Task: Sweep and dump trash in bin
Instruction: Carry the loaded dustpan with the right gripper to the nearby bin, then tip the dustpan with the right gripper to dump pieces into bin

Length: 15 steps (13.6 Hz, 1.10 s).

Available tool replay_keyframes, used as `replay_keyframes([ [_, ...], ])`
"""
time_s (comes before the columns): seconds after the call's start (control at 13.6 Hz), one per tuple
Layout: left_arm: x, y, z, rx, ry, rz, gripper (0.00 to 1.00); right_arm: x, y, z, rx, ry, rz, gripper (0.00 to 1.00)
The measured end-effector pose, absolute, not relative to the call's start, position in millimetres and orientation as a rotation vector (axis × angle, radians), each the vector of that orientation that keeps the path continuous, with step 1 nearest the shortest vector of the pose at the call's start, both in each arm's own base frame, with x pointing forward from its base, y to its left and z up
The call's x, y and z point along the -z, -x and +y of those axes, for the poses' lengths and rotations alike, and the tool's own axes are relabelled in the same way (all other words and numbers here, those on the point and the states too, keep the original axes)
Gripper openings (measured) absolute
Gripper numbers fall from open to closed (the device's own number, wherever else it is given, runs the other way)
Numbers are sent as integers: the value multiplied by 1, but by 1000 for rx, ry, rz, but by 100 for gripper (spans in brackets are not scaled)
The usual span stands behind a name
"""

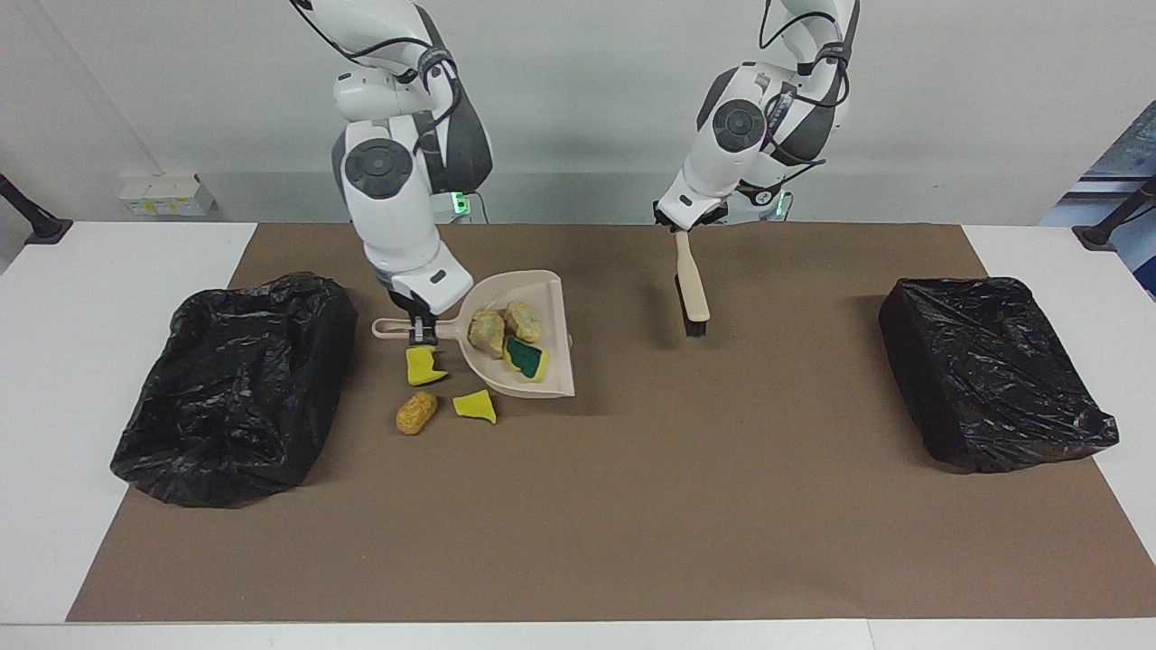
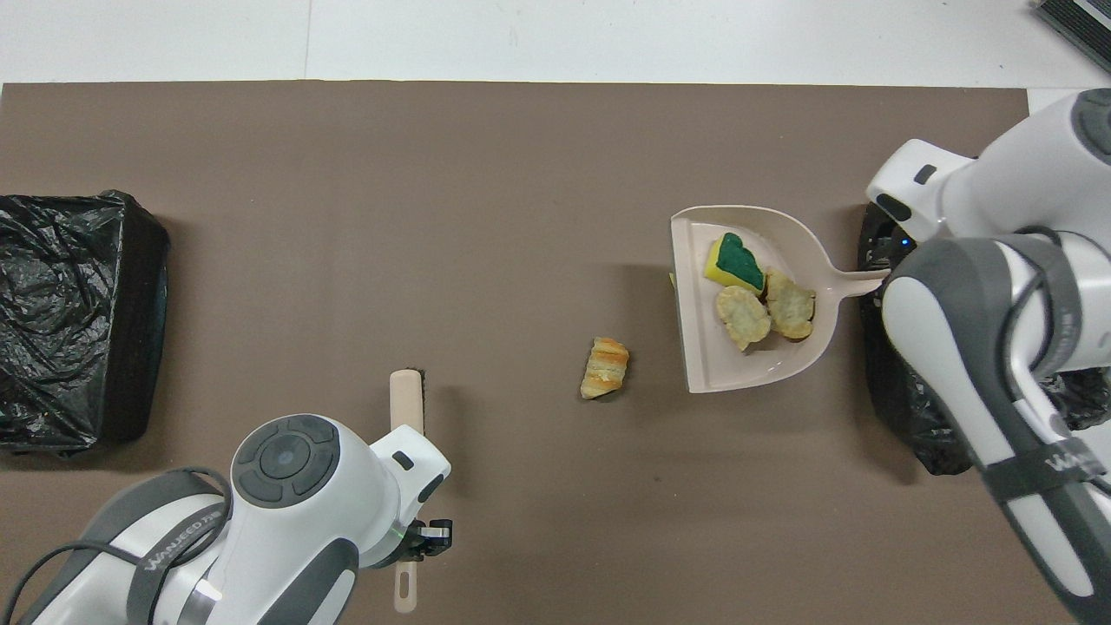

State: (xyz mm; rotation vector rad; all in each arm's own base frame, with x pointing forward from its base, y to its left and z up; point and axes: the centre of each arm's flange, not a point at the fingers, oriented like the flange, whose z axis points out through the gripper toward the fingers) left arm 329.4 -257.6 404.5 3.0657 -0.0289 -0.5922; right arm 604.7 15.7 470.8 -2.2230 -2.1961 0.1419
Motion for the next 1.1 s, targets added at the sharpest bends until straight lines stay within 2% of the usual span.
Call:
replay_keyframes([
  [0.37,-405,-329,-257,591,-3066,-29,26,-489,-606,-76,-193,2379,-2135,32],
  [0.74,-403,-322,-265,592,-3080,-35,26,-518,-593,-176,-323,2403,-2232,32],
  [1.1,-388,-279,-290,620,-3146,19,26,-538,-575,-261,-605,2491,-2342,32],
])
